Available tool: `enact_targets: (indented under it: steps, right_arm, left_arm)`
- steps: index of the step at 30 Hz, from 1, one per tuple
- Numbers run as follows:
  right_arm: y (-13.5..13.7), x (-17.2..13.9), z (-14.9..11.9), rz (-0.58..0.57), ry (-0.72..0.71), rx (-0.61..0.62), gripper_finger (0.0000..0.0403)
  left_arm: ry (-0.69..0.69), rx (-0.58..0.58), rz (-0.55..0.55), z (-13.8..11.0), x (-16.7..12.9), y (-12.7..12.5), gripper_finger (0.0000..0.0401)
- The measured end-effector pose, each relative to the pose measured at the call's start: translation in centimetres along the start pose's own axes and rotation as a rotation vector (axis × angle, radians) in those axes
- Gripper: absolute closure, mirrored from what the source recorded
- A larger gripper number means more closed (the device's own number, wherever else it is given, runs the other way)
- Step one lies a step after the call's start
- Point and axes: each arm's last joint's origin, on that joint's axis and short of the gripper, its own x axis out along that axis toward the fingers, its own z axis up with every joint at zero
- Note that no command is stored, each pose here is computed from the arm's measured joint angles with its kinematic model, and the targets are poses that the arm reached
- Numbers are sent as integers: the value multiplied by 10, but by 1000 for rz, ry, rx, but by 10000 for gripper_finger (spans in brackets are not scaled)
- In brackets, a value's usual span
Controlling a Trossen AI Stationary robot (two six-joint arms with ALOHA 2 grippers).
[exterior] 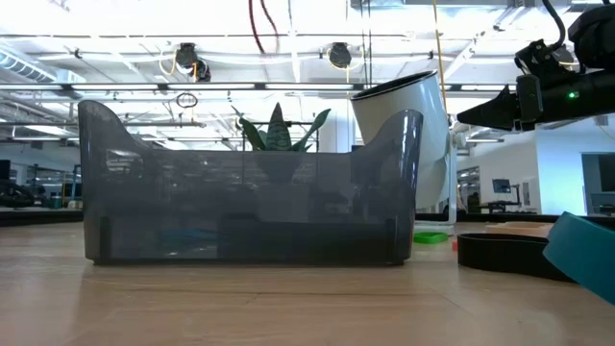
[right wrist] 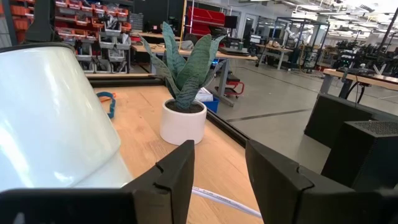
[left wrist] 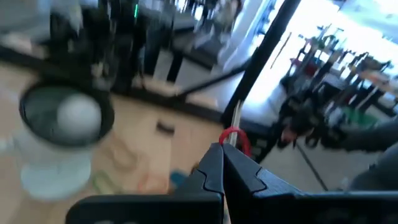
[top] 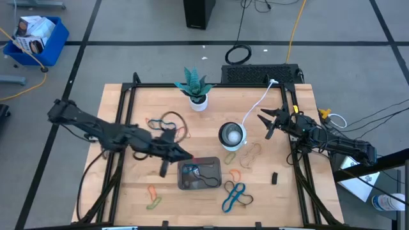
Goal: Pick and place rubber bands into bin
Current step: Put the bottom red rubber band into the gray bin
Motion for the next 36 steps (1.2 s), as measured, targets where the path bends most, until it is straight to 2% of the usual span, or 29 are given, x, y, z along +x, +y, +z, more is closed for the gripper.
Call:
enact_targets:
  steps: [10, 18, 29, 36]
  right_arm:
    - [0, 0, 0, 0, 0, 4, 261]
    - [0, 0, 0, 0, 0, 4, 261]
    - [0, 0, 0, 0, 0, 4, 261]
    - [0, 0, 0, 0, 1, 4, 261]
  left_arm:
    - [300, -91, 92, -48, 46, 27, 401]
    - [502, -179, 109, -91, 78, 41, 401]
    - [670, -281, 205, -130, 95, 57, 401]
    - [698, -308, 231, -136, 96, 60, 387]
